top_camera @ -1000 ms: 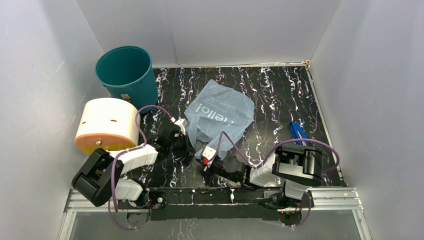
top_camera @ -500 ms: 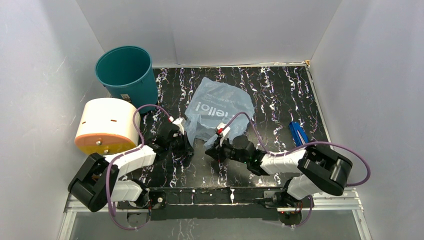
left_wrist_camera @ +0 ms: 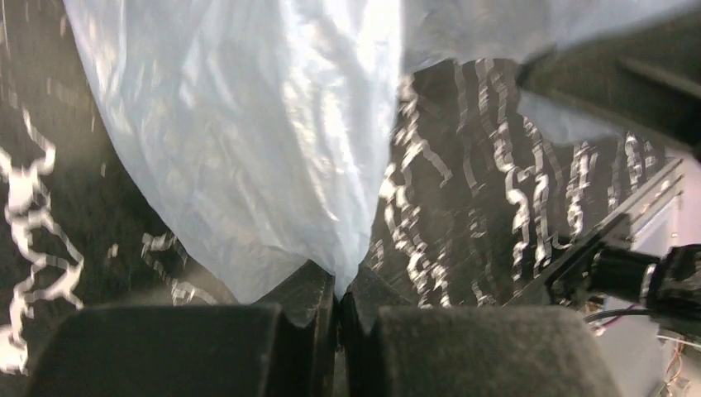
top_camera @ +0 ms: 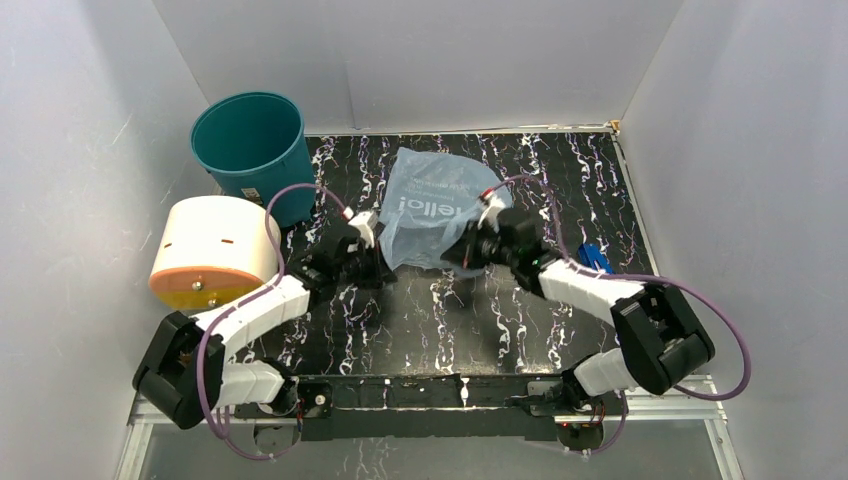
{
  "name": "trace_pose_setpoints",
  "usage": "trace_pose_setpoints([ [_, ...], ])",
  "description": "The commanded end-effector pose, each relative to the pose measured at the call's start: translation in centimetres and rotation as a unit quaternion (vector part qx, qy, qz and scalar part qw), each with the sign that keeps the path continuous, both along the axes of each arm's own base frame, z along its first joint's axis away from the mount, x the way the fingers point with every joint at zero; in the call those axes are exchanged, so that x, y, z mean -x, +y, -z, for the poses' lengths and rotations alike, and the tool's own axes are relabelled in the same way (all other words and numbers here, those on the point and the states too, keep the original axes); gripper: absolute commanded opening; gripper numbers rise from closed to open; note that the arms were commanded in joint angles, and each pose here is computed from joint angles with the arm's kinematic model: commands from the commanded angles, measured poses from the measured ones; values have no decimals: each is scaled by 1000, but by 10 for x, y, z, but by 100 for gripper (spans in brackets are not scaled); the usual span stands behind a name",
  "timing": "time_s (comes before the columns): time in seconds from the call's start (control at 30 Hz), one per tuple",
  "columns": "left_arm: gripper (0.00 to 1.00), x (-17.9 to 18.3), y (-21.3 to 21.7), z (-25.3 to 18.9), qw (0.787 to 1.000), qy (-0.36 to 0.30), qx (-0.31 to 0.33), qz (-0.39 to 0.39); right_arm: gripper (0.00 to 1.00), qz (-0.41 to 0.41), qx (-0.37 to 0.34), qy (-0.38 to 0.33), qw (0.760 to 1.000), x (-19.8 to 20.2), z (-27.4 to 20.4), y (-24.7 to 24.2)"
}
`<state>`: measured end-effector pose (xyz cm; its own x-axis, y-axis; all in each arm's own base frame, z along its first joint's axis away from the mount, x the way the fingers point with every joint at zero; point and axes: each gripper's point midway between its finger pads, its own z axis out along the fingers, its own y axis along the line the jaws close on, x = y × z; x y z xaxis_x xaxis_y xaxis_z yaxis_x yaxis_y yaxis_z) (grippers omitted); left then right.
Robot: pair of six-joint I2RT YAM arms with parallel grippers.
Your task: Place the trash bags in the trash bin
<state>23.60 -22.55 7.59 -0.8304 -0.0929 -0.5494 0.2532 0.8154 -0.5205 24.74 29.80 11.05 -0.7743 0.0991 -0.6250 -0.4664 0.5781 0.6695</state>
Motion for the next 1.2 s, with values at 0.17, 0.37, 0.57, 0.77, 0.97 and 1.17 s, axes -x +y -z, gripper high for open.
trace_pose_setpoints([
  [0.17,0,-118,-29,-217,982,-181,42,32,8,70,-33,-132,988,-123,-215,-49],
  [0.37,0,-84,-49,-373,902,-380,138,150,0,-19,-63,-387,920,-72,-339,-54],
  [0.57,0,-20,-33,-155,959,-208,130,143,0,97,20,-128,987,-47,-90,-93],
  [0.77,0,12,-18,-42,985,-95,124,74,0,171,39,15,984,-34,-25,-110],
  [0.97,0,-79,-39,-242,956,-274,50,94,0,127,12,-238,963,-100,-248,-89],
  [1.17,0,-41,-17,-401,865,-478,132,80,0,126,-78,-464,873,-31,-364,-112],
])
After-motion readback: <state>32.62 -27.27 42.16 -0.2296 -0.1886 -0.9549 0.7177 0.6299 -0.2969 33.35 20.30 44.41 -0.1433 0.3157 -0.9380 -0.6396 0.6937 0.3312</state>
